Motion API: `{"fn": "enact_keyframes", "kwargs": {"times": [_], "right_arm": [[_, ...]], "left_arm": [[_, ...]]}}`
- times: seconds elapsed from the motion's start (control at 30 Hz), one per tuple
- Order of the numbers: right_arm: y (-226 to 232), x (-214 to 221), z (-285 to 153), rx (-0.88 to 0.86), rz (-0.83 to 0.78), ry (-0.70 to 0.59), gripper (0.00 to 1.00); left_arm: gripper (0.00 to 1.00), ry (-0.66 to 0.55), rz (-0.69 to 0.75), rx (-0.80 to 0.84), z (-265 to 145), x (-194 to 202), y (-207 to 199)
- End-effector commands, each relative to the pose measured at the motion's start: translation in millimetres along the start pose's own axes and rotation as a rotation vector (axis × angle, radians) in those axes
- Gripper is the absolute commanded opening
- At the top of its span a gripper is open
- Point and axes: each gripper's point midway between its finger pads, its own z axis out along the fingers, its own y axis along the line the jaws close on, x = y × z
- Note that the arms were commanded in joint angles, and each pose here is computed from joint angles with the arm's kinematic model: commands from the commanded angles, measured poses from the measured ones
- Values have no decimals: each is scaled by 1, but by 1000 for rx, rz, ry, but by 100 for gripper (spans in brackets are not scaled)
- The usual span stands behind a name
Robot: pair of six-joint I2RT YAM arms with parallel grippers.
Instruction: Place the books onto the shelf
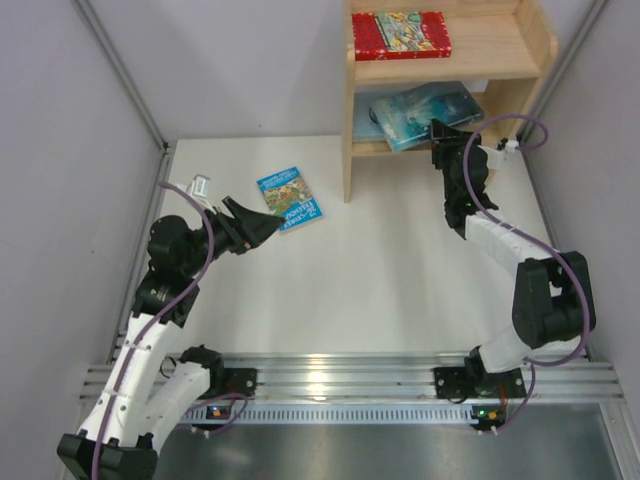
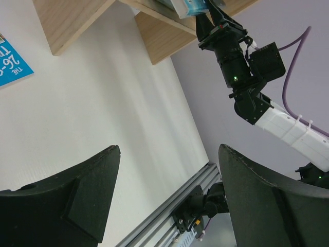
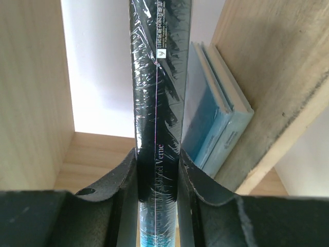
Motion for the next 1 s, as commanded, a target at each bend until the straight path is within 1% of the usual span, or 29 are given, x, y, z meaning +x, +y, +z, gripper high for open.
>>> {"fn": "enact_keyframes", "kwargs": {"times": [0.0, 0.27, 0.43, 0.63, 0.97], "right_arm": [[137, -29, -10, -386, 195, -101, 0], [142, -15, 5, -393, 200, -116, 0], [142, -6, 11, -380, 211, -156, 0], [142, 14, 24, -361, 208, -152, 0], [131, 49, 27, -325, 216, -132, 0]], "left_arm": [[82, -28, 47, 72, 1, -14, -22], [82, -21, 63, 84, 4, -17, -25], [82, -12, 69, 85, 6, -15, -23], [82, -16, 71, 109, 8, -21, -32], [82, -2, 67, 95, 9, -15, -24]]}}
